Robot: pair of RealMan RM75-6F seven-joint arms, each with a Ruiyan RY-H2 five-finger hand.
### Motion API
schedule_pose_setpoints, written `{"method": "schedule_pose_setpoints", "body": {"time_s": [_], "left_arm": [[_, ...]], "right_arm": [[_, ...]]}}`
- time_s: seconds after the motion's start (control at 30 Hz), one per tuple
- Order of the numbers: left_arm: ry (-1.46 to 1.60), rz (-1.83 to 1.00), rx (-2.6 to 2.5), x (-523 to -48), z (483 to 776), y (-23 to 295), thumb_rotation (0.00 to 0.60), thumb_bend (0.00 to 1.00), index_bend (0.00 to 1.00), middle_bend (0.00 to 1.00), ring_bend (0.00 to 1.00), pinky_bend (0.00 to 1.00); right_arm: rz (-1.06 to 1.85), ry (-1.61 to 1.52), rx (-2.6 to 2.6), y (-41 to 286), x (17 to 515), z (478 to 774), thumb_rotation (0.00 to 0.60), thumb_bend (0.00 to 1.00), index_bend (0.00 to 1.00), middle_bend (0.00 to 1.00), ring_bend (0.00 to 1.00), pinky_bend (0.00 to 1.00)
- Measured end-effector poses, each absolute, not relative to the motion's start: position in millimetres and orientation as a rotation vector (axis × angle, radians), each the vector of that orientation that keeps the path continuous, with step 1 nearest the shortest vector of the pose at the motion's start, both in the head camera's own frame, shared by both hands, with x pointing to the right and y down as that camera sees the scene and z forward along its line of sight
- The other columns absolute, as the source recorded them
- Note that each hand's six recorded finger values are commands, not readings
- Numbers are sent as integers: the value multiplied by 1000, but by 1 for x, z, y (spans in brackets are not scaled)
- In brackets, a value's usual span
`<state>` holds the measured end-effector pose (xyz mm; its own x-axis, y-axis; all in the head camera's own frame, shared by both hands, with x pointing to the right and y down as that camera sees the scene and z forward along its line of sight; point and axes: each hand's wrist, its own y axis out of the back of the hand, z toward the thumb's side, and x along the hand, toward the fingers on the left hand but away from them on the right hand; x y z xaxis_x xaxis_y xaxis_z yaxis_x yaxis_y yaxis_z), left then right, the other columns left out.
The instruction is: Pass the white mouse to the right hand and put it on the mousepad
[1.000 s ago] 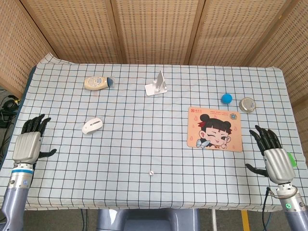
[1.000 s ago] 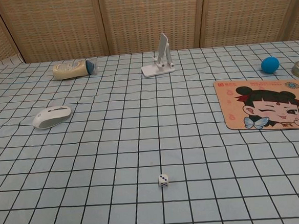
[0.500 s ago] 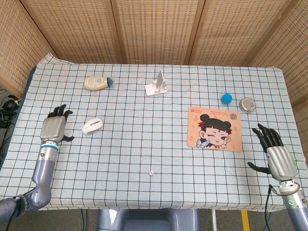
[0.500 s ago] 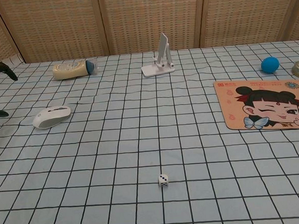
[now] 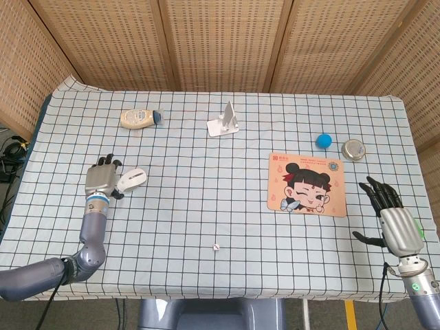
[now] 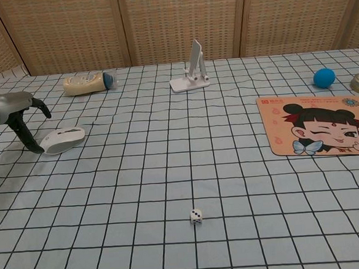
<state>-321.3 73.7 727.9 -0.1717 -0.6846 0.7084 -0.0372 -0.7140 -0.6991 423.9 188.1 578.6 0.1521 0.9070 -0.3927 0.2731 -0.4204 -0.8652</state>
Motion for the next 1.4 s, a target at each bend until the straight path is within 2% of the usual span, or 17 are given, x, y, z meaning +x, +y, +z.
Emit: {"method": "schedule_pose_setpoints", "body": {"time_s": [0.37,0.77,0.83,0.9,0.97,1.03,1.13,1.4], "left_arm": [[788,-1935,-1647,-298,743,69,600,174,263,70,84,242],[746,-1967,-1624,-297,755,73,600,180,272,77,89,247],[740,-1965,-1631,-294,758,74,600,227,300,98,107,262],[746,-1957,-1638,-292,758,74,600,337,371,158,158,302],[762,-1942,-1642,-289,757,73,600,469,484,258,242,363],[786,-1912,-1643,-286,754,71,600,531,548,312,288,393],[819,-1849,-1640,-280,746,66,600,563,587,345,315,412],[876,-1722,-1680,-263,722,58,600,563,591,347,317,413]], "right_arm": [[1275,-1133,-1812,188,424,579,600,92,74,0,0,0],[1265,-1164,-1813,185,428,576,600,92,74,0,0,0],[1263,-1164,-1814,185,428,576,600,92,75,0,0,0],[1260,-1166,-1813,185,428,575,600,92,75,0,0,0],[1255,-1170,-1812,185,428,574,600,92,75,0,0,0],[1252,-1171,-1812,186,427,573,600,93,75,0,0,0],[1252,-1171,-1813,186,427,573,600,93,75,0,0,0],[1252,-1182,-1817,185,429,573,600,93,75,0,0,0]]}}
